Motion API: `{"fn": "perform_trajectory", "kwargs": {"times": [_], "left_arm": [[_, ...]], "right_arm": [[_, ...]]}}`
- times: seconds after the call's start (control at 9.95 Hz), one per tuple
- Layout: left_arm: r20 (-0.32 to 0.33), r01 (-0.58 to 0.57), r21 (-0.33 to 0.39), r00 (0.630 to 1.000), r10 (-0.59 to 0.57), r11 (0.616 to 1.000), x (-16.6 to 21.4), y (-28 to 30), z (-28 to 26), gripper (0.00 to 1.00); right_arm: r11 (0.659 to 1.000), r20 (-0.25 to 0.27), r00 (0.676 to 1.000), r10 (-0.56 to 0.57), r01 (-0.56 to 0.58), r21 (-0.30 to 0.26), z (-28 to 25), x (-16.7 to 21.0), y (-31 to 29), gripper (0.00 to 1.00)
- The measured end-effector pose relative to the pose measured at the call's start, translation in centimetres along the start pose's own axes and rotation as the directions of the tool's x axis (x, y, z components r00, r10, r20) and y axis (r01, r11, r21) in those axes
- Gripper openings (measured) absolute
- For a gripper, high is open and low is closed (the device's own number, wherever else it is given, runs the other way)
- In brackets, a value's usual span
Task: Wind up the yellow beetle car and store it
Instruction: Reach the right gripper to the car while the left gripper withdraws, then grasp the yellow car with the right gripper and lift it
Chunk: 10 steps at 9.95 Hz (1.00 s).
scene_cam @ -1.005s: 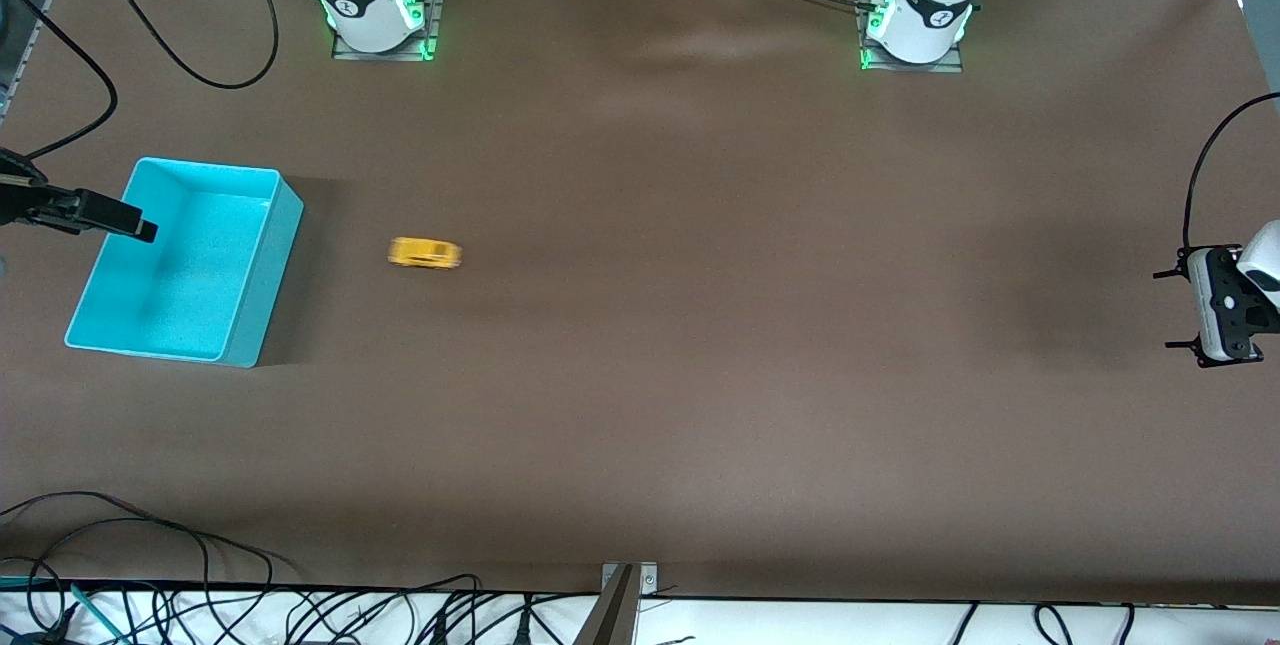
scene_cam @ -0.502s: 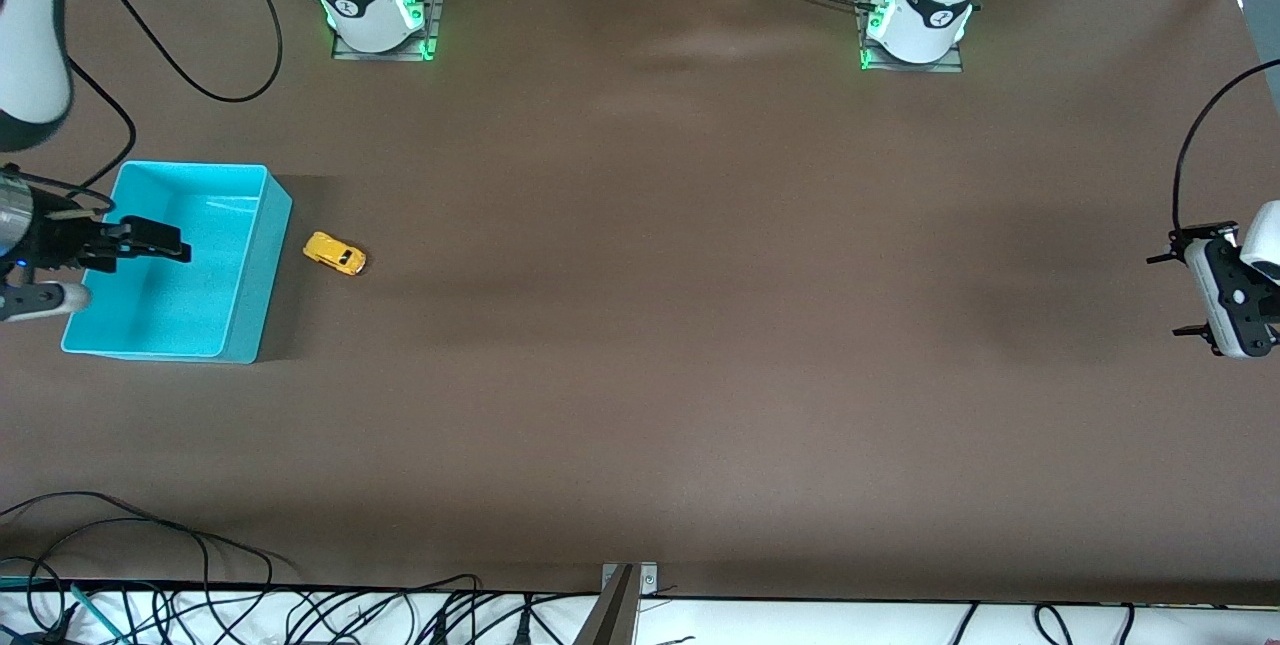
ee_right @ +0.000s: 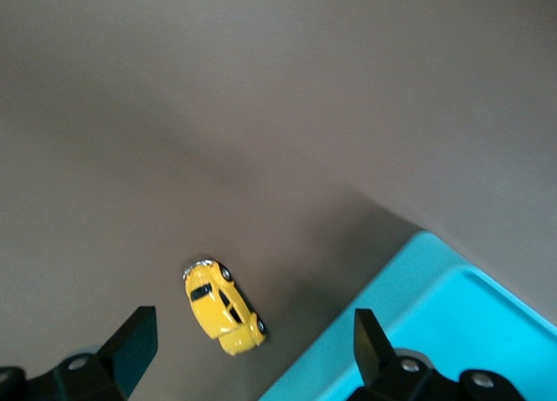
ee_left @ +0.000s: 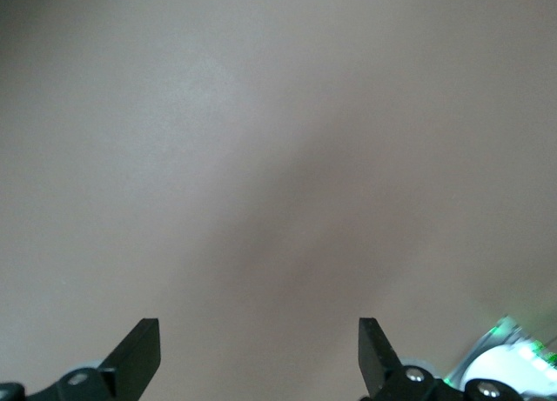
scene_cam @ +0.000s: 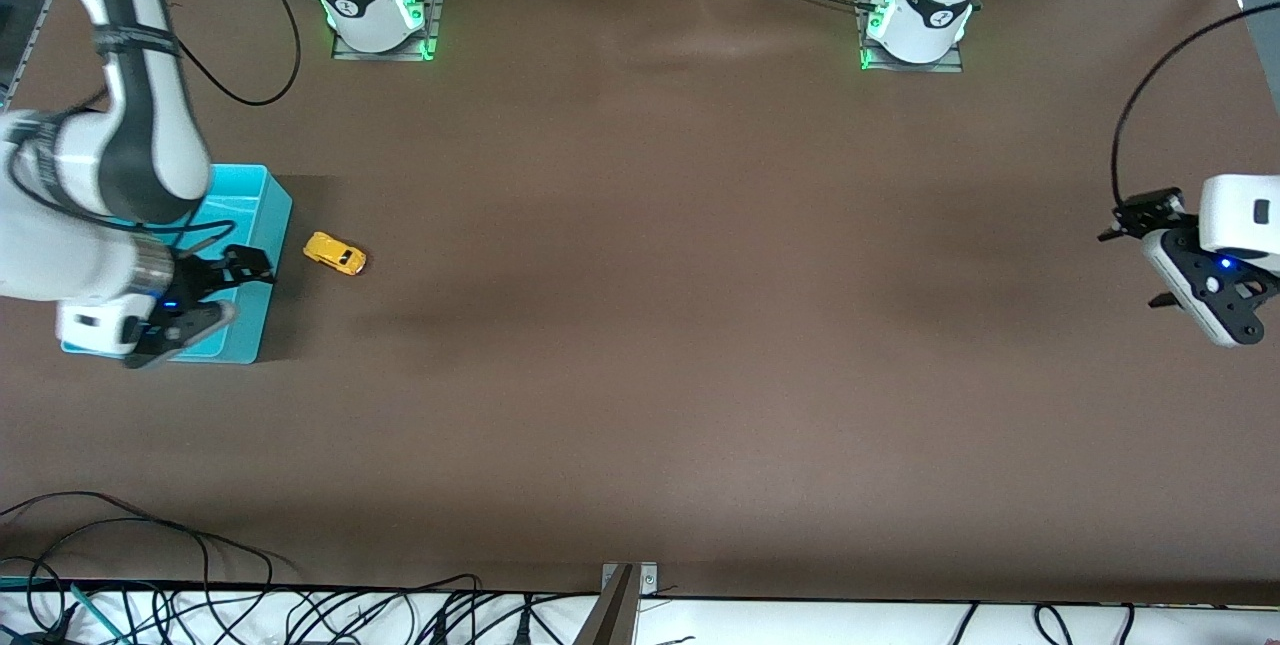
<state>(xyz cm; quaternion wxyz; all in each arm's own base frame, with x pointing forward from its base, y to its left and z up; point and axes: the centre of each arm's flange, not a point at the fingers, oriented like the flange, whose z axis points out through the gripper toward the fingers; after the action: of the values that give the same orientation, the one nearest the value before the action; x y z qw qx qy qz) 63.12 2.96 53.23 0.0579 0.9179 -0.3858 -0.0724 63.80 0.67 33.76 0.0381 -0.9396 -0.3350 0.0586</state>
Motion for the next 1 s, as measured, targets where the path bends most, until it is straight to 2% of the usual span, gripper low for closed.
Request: {"fn": "perform_trajectory", "kwargs": {"times": [0.2, 0.3, 0.4, 0.5, 0.6, 0.7, 0.8, 1.0], "left_arm": [[-0.014, 0.184, -0.001, 0.983, -0.184, 0.983, 1.1, 3.9, -2.2, 1.0], [-0.016, 0.26, 0.015, 0.965, -0.26, 0.965, 1.6, 5.9, -3.1, 1.0], [-0.035, 0.333, -0.009, 0.942, -0.333, 0.943, 1.9, 7.7, -3.8, 1.0], [-0.065, 0.415, -0.06, 0.906, -0.419, 0.908, 1.5, 8.8, -4.5, 1.0], [-0.102, 0.49, -0.077, 0.862, -0.496, 0.868, 0.5, 9.2, -5.4, 1.0], [-0.141, 0.543, -0.07, 0.825, -0.547, 0.837, -0.5, 9.8, -6.3, 1.0], [-0.161, 0.567, -0.053, 0.807, -0.568, 0.822, -1.1, 10.6, -6.6, 1.0], [-0.148, 0.626, -0.041, 0.767, -0.625, 0.779, -1.4, 12.5, -5.6, 1.0]], "right_arm": [[0.986, -0.02, 0.986, -0.164, 0.164, -0.021, 5.2, 0.4, -2.6, 1.0], [0.977, -0.006, 0.977, -0.214, 0.214, -0.01, 7.5, -0.5, -3.3, 1.0], [0.969, 0.013, 0.969, -0.247, 0.247, 0.012, 9.1, -1.6, -3.8, 1.0], [0.961, 0.03, 0.961, -0.276, 0.275, 0.034, 10.2, -2.6, -4.2, 1.0], [0.952, 0.043, 0.951, -0.305, 0.302, 0.054, 11.0, -3.6, -4.7, 1.0], [0.939, 0.048, 0.939, -0.341, 0.338, 0.065, 11.7, -4.4, -5.1, 1.0], [0.925, 0.042, 0.924, -0.379, 0.377, 0.058, 12.3, -5.0, -5.2, 1.0], [0.907, 0.034, 0.906, -0.421, 0.42, 0.037, 13.6, -6.5, -4.8, 1.0]]}}
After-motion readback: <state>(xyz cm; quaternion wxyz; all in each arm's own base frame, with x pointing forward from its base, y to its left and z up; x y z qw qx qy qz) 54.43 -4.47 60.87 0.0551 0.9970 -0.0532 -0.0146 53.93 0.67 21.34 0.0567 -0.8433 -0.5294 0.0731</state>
